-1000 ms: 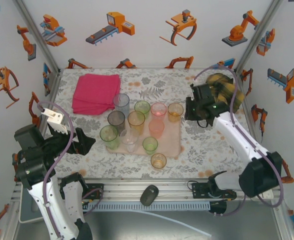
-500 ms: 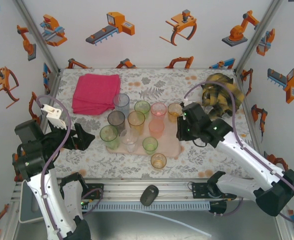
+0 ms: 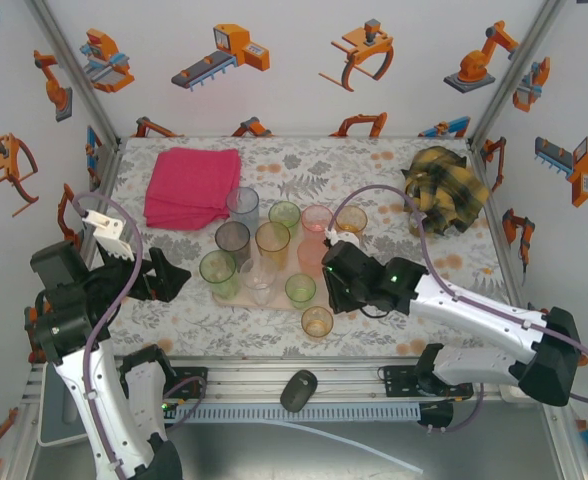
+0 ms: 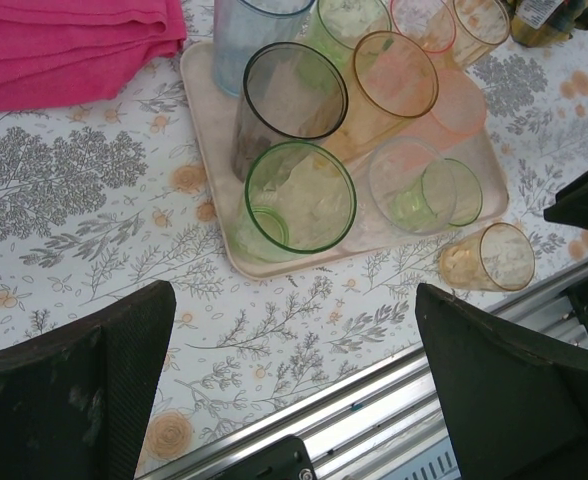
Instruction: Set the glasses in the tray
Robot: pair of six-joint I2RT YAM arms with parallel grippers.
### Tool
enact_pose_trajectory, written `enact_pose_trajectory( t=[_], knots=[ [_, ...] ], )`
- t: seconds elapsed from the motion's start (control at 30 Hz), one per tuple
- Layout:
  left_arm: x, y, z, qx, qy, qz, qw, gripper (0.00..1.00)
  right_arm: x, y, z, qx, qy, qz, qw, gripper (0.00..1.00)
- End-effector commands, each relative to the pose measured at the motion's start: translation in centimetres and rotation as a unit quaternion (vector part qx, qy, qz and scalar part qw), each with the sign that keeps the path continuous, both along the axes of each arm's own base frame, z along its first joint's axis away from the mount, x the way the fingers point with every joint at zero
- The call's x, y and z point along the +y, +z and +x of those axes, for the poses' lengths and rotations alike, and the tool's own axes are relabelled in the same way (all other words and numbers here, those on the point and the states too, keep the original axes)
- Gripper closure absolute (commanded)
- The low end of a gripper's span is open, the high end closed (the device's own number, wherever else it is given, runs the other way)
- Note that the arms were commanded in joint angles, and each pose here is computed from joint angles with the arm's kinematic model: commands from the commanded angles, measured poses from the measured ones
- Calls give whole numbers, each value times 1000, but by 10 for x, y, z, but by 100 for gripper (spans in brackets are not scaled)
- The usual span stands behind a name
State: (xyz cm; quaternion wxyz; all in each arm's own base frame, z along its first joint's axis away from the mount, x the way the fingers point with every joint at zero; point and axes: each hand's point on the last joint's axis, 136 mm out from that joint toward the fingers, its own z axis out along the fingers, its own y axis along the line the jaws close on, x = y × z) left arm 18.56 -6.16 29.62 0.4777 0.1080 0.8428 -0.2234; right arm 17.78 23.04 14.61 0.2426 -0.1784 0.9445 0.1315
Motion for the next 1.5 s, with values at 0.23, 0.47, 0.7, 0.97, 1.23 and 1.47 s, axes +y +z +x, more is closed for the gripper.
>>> enact_pose_trajectory(
  t=[0.23, 0.47, 0.7, 0.97, 1.23, 1.47],
  knots=[
    [0, -4, -4, -7, 5, 6, 1000, 3, 5, -5, 3, -4, -23, 14, 1000, 63],
    [2, -2, 2, -8, 6, 6, 1000, 3, 3, -10, -1, 7, -21, 7, 1000, 63],
    [3, 6, 6, -13, 3, 13, 1000, 3, 0, -13, -1, 4, -25, 7, 1000, 62],
    [6, 3, 12, -8, 4, 9, 1000, 3, 6, -15, -6, 16, -12, 15, 1000, 61],
    [6, 4, 11, -13, 4, 16, 1000, 3, 13, -25, -12, 27, 18, -2, 999, 60],
    [6, 2, 10, -9, 3, 15, 1000, 3, 10, -32, -12, 26, 17, -25, 999, 60]
  ],
)
